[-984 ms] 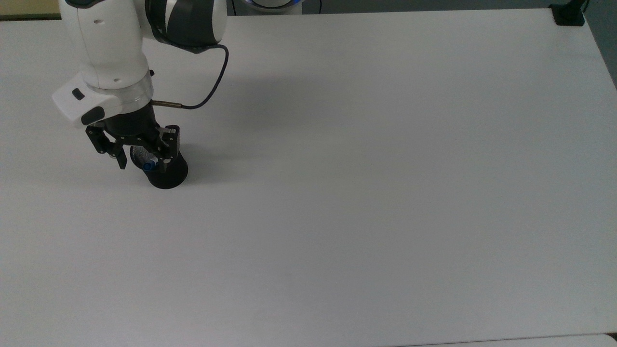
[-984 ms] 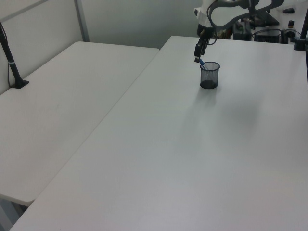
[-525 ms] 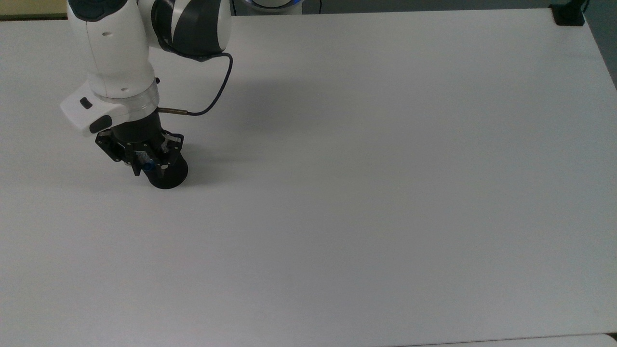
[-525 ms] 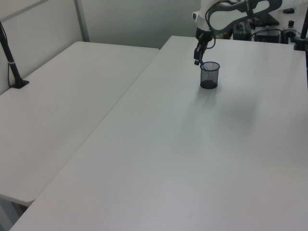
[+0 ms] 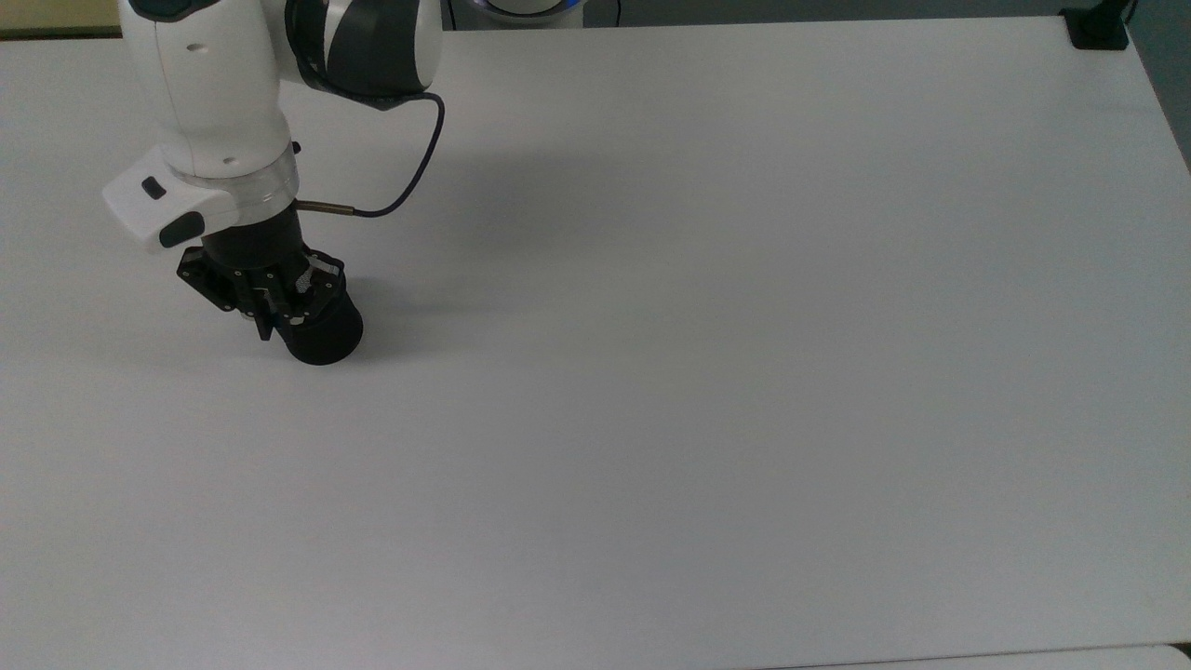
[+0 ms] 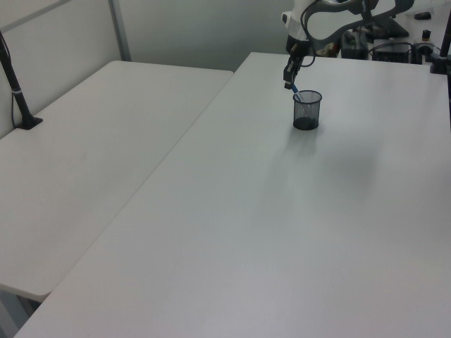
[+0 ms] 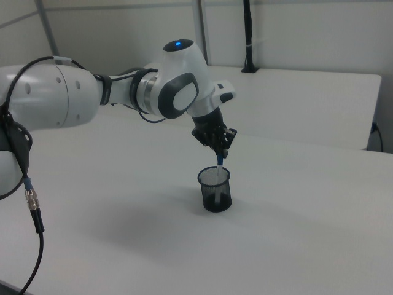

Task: Remove the marker
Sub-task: 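Close the gripper on the blue-capped marker, then lift the marker straight up out of the pen cup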

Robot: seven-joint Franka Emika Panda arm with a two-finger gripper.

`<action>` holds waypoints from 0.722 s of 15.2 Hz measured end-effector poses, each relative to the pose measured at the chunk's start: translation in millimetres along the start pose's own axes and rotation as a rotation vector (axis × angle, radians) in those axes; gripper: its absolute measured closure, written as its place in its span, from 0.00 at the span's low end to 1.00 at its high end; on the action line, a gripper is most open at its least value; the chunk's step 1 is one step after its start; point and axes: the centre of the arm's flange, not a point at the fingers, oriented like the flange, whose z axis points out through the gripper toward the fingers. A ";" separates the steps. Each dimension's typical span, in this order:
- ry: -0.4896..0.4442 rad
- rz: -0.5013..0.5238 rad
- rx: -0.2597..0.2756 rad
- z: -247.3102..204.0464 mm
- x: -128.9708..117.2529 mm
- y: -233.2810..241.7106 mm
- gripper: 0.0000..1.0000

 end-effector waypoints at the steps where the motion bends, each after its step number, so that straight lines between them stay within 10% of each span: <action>1: 0.002 0.000 -0.001 -0.8 0.4 0.4 0.82; 11: 0.043 0.010 -0.011 -31.0 3.1 8.2 0.82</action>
